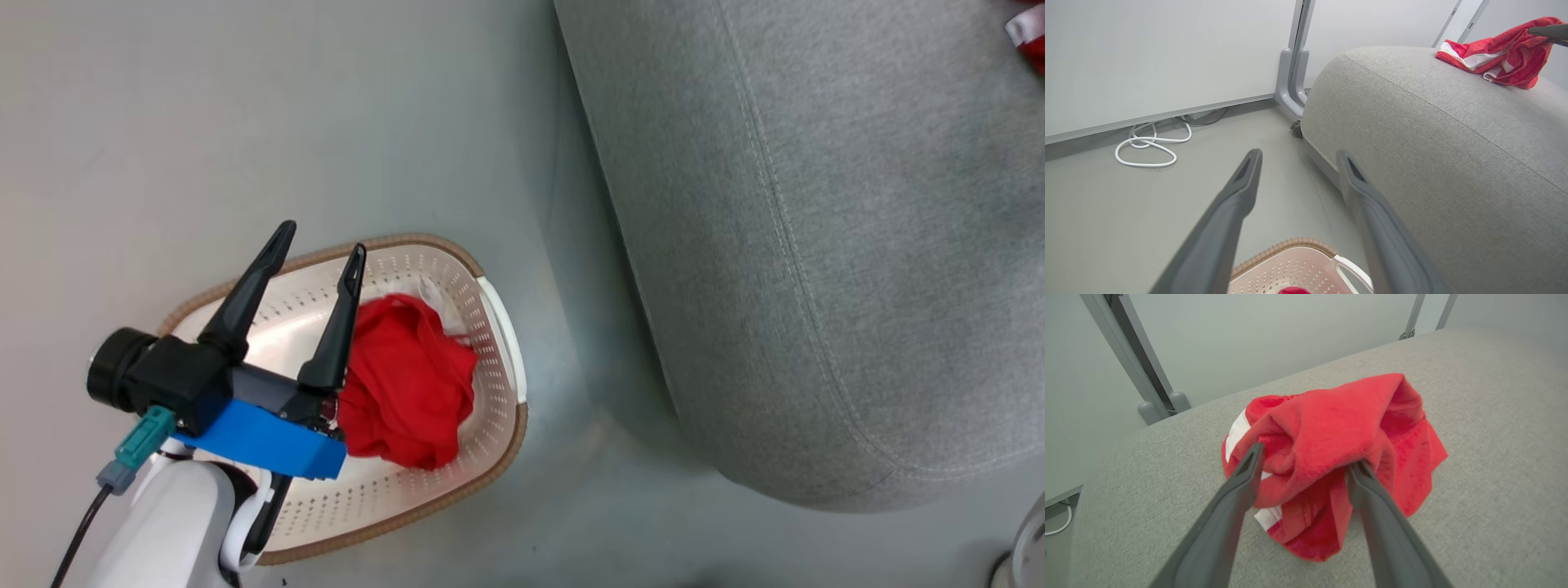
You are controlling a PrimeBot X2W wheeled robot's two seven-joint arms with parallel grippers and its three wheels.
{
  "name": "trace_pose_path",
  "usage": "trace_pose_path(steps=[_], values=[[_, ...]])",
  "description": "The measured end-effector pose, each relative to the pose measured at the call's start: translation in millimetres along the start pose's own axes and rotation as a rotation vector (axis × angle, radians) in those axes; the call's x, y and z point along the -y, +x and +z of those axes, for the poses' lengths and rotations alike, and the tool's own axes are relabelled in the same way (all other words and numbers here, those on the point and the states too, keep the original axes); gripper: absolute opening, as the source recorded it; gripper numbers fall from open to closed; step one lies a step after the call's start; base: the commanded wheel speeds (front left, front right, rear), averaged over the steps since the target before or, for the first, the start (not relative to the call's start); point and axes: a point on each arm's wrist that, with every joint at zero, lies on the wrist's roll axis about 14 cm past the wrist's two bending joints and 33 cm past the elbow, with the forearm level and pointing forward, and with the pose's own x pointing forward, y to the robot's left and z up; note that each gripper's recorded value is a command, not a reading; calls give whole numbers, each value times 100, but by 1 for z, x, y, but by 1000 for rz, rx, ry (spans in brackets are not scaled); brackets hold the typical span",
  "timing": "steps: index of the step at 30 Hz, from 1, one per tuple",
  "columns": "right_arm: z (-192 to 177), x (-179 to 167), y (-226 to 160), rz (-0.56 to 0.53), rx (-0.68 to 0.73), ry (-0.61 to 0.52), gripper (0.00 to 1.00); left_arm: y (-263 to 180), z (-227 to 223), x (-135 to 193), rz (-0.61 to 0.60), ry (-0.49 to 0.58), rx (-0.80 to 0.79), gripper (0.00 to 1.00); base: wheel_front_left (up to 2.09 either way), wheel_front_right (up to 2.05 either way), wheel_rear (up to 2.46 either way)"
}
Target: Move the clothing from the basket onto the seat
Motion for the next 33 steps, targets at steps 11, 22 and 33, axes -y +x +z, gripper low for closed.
trace_pose_path(steps=[11, 22, 33], values=[[13, -6, -67, 106, 59, -79, 100, -38, 49, 13, 101, -9, 109, 100, 0, 0, 0], [5, -50, -177, 328, 131, -51, 100, -114, 80, 13, 278, -25, 211, 100, 0, 0, 0], [-4, -130, -256, 626, 191, -70, 100, -193, 81, -9, 480, -13, 275, 100, 0, 0, 0]])
